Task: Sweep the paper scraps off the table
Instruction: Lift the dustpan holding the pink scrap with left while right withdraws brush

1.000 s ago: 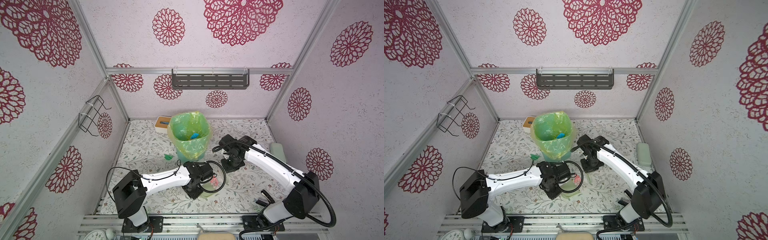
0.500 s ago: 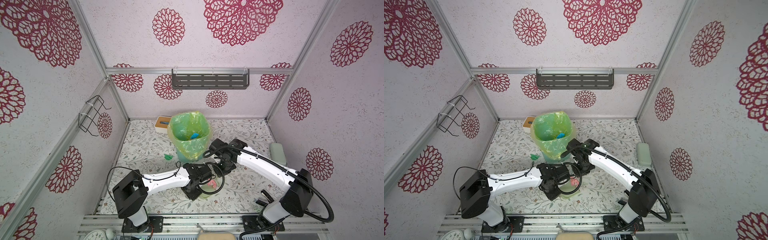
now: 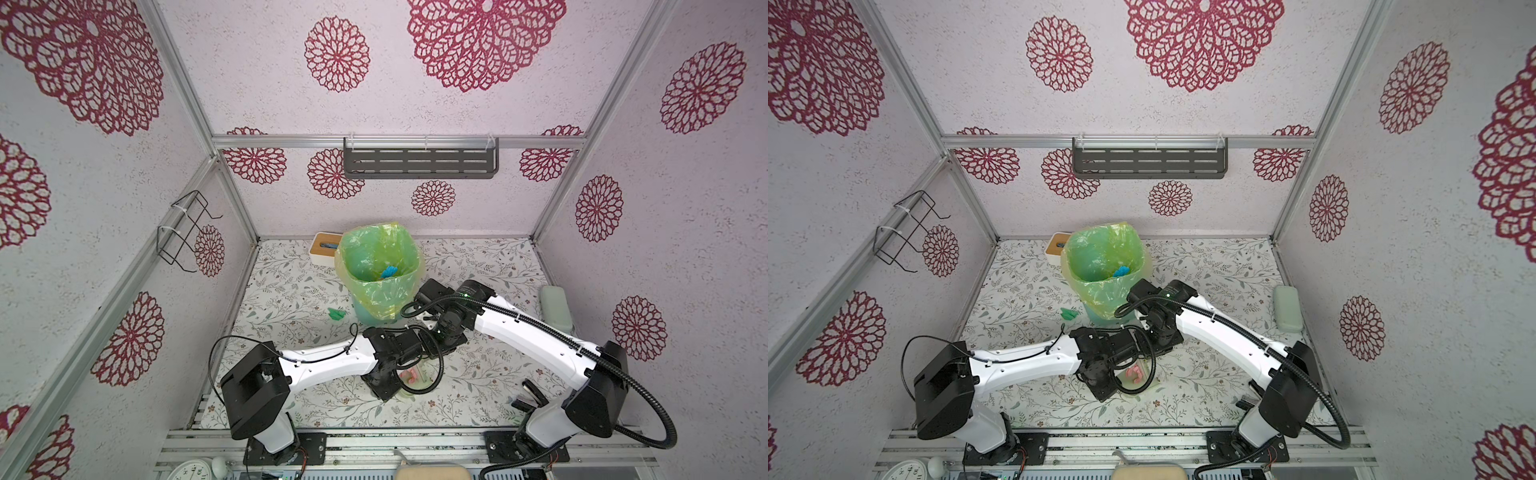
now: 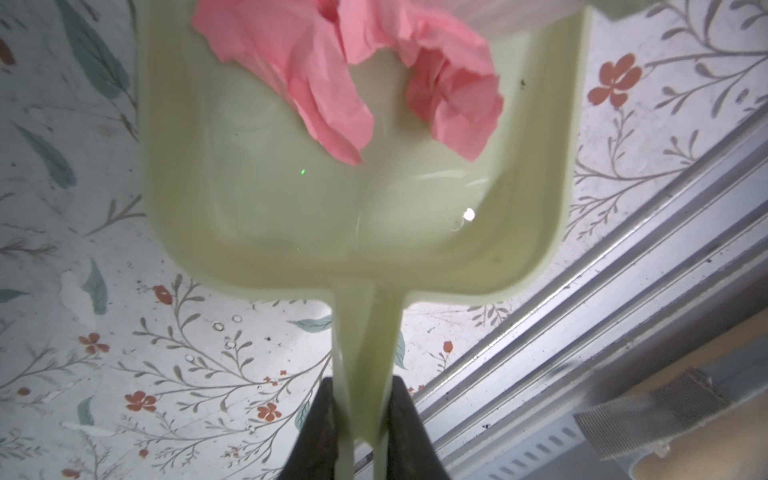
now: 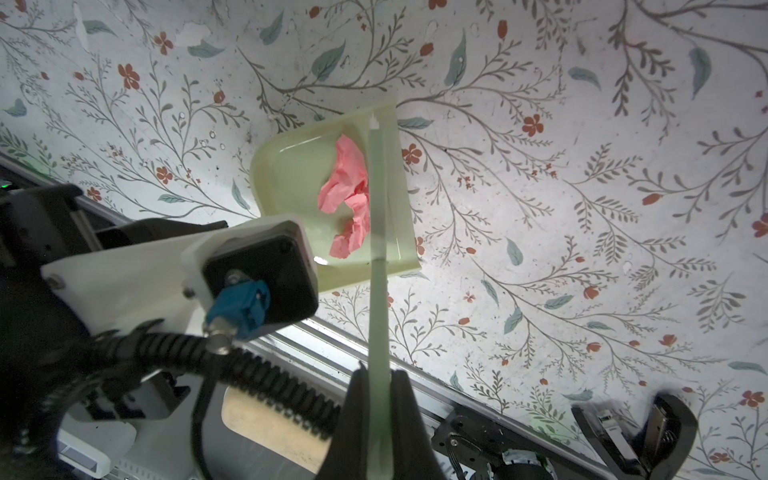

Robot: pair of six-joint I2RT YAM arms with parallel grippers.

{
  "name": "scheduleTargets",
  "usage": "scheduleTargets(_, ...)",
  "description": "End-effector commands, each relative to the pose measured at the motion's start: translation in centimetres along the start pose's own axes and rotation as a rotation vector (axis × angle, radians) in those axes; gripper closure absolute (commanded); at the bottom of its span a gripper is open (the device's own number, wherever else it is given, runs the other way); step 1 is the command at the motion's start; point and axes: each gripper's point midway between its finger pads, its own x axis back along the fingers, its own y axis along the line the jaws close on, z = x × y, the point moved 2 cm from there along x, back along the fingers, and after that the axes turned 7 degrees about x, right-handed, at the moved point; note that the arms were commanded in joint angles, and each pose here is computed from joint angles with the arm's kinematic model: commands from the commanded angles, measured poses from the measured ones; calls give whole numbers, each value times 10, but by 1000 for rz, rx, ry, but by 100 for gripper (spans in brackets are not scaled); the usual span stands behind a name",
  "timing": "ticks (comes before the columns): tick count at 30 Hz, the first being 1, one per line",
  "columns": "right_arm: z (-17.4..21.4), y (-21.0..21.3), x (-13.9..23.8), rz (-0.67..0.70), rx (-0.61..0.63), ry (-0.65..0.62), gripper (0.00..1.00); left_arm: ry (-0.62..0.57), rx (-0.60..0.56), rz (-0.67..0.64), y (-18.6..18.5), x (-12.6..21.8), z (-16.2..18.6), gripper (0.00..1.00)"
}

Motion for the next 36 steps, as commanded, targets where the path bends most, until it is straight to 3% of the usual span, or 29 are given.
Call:
scheduleTargets(1,9,-11,25,-10,-35,-55,100,-57,23,6,3,3,-7,93)
scheduleTargets(16,21,-66,60,14,-178,-175,100,-164,26,18,1,20,-12,93)
scheduleTargets(36,31,-99,43,-53,-353,-329,100,-437,21,-18,-7,121,-17,93)
